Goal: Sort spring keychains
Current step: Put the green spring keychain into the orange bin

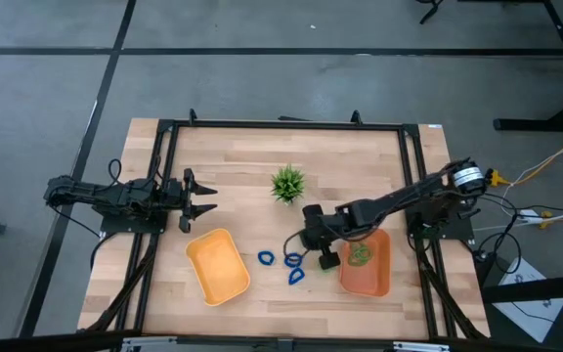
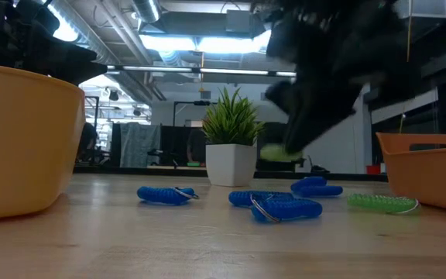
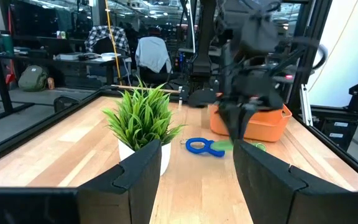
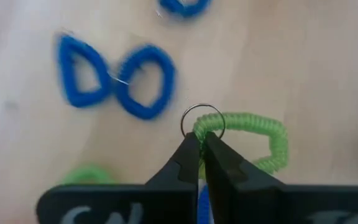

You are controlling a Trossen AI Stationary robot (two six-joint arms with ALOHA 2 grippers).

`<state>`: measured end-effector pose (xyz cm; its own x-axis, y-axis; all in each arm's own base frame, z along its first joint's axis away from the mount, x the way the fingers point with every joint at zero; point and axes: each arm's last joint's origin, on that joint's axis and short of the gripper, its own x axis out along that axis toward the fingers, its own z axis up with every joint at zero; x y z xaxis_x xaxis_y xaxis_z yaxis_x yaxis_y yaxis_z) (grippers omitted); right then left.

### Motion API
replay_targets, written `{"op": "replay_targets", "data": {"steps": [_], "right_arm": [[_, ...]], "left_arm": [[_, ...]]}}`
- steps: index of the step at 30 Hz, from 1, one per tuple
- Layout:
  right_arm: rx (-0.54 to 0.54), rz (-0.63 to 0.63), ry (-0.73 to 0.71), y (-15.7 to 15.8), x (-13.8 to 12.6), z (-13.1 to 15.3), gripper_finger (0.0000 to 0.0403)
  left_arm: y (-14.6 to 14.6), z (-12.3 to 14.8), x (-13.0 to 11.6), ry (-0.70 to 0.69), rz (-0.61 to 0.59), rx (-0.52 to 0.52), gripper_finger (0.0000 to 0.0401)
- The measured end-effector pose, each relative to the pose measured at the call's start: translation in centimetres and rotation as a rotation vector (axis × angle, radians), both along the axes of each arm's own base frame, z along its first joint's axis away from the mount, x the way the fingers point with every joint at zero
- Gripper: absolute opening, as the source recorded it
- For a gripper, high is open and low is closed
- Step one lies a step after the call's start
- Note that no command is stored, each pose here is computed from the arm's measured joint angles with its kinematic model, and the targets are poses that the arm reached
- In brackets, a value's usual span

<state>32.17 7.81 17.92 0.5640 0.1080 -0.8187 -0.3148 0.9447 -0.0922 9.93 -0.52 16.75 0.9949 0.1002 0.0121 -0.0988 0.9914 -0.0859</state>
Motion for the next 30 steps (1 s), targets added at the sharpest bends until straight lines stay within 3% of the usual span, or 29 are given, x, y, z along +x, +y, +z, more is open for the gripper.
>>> {"op": "replay_targets", "data": {"steps": [3,18,30], "right_arm": [[0.011,0.026,-0.05,1.0,-0.7,1.5,0.0011],[-0.174,-0.014,-0.172,4.0,-3.6,4.7,0.0011],[-0.138,-0.087,-0.179,4.0,-4.9,5.4,0.0011]], "left_arm": [[0.0,0.0,0.0,-0.001,0.0,0.0,0.0196],[0.0,0.0,0.0,-0.001,0.0,0.0,0.0196],[0.0,0.0,0.0,0.0,0.0,0.0,0.0196]]}}
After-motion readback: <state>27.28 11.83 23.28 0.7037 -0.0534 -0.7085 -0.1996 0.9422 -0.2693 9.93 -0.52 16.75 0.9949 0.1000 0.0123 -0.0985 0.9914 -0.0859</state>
